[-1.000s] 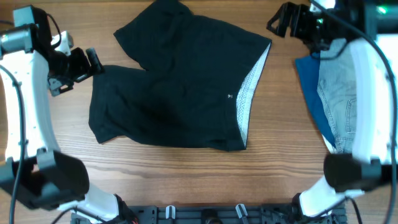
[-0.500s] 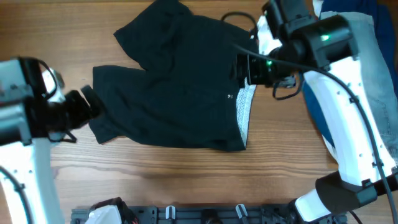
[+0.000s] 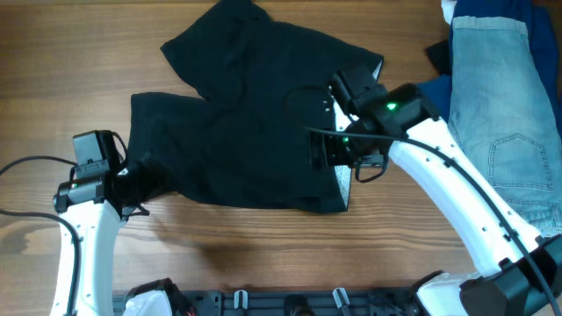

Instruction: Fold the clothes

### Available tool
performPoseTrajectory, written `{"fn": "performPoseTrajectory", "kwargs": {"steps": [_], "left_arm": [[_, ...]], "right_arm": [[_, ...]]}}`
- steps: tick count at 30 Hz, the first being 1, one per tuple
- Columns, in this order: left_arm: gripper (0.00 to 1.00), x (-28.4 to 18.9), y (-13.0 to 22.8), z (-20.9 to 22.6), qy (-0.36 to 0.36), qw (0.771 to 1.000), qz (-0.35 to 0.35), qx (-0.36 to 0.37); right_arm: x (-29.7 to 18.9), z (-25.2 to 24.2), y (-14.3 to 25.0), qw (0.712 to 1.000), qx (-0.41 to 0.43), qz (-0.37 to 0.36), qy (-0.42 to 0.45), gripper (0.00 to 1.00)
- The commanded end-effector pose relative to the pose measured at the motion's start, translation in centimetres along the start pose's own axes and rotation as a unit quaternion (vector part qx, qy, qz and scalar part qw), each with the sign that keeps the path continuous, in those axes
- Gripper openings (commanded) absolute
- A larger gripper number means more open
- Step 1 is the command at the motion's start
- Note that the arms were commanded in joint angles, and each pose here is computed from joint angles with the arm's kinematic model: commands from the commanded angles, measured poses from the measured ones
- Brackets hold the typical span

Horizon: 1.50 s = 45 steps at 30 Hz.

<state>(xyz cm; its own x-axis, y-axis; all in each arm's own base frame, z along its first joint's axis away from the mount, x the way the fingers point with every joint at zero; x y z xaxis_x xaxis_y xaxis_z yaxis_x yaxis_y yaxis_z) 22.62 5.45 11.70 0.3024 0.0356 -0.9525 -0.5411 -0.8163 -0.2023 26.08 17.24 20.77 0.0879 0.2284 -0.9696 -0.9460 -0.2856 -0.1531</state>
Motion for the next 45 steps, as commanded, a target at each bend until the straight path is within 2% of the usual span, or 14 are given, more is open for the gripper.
{"fn": "performPoseTrajectory", "kwargs": {"steps": [1,7,13,15,16,17,18,21,25,34,37,39,40,45], "left_arm": [[1.00,2.3,-1.0,1.1,-0.039,0.994,-0.037,-0.090],[0.99,6.8,-2.0,0.8,-0.055,0.992,-0.026,-0.106],[0.91,10.9,-2.3,0.4,-0.036,0.988,0.009,-0.148],[0.75,11.5,-1.8,0.2,-0.030,0.988,0.029,-0.148],[0.60,11.7,-1.6,0.2,-0.030,0.988,0.036,-0.148],[0.38,11.7,-1.3,0.2,-0.029,0.987,0.046,-0.149],[0.04,11.7,-1.0,0.4,-0.033,0.987,0.053,-0.149],[0.04,10.9,-0.6,0.6,-0.036,0.993,0.068,-0.090],[0.04,5.6,-1.9,-0.8,-0.019,0.998,0.053,-0.039],[0.04,0.4,-1.1,0.3,-0.021,0.999,0.015,-0.025],[0.04,0.4,-0.7,0.6,-0.029,0.999,0.025,-0.026],[0.04,0.3,-0.5,0.8,-0.032,0.999,0.030,-0.014],[0.04,0.3,-0.5,0.8,-0.033,0.999,0.032,-0.013],[0.04,-1.3,-0.9,0.4,-0.035,0.999,0.036,-0.002]], "right_arm": [[-0.3,0.7,0.0,1.000,-0.021,-0.012,-0.002,0.94],[-0.3,0.7,0.0,1.000,-0.021,-0.012,-0.002,0.93],[-0.2,0.7,0.1,1.000,-0.021,-0.010,-0.001,0.94],[-0.2,0.6,0.2,1.000,-0.020,-0.006,0.000,0.94],[-0.2,0.5,0.6,1.000,-0.014,0.001,0.002,0.94],[-0.2,0.4,1.0,1.000,0.000,0.011,0.004,0.94],[0.0,0.3,1.5,1.000,0.016,0.023,0.007,0.94],[1.5,-0.3,3.7,0.995,0.063,0.074,0.020,0.94],[5.4,-1.0,7.1,0.984,0.114,0.137,0.017,0.94],[13.2,-2.4,8.4,0.988,0.132,0.085,-0.007,0.90],[13.3,-2.4,7.4,0.990,0.128,0.059,-0.007,0.72],[13.3,-2.5,7.6,0.988,0.138,0.065,-0.004,0.11],[13.2,-2.5,7.7,0.988,0.140,0.067,-0.004,0.05],[9.8,-4.2,7.0,0.989,0.139,0.044,-0.016,0.04]]}}
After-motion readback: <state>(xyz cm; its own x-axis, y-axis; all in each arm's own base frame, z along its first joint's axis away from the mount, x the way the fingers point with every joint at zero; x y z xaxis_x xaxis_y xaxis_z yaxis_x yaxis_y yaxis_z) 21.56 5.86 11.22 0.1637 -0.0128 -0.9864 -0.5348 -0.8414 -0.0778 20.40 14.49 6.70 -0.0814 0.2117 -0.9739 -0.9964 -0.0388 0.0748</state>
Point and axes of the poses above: each gripper's point midway between its finger pads, its own x axis out along the fingers, its own z axis along the line the jaws close on, y = z × x, the point moved 4 cm from there along -x, back along the fingers, and after that the axes turned 10 degrees about -x, right-handed, at the moved point
